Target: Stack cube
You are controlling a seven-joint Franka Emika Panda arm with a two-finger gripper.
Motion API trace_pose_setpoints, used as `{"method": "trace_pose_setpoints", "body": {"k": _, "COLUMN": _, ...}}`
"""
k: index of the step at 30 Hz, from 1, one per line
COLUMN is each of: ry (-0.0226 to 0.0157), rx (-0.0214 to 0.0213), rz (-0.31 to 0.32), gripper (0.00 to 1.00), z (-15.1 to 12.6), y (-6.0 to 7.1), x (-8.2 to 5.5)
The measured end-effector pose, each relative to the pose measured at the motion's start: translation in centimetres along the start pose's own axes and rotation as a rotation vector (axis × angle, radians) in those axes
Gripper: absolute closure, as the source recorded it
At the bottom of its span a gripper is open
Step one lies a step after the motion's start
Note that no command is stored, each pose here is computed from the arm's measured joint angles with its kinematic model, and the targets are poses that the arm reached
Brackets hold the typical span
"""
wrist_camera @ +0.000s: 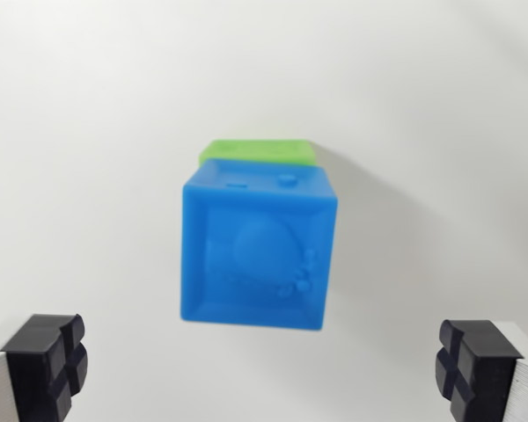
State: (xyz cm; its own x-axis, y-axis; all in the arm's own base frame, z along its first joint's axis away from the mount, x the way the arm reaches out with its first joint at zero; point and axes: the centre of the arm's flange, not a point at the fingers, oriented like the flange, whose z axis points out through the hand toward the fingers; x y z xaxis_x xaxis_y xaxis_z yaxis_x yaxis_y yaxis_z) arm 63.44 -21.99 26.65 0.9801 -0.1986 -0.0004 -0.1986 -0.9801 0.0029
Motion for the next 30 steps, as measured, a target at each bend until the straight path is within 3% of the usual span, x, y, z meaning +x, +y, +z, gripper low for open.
{"method": "trace_pose_setpoints", "body": {"k": 30, "ry": 0.0029, "rx": -0.0003, "rz": 0.001, "gripper": 0.00, "z": -12.8, "y": 0.1, "x": 0.1}}
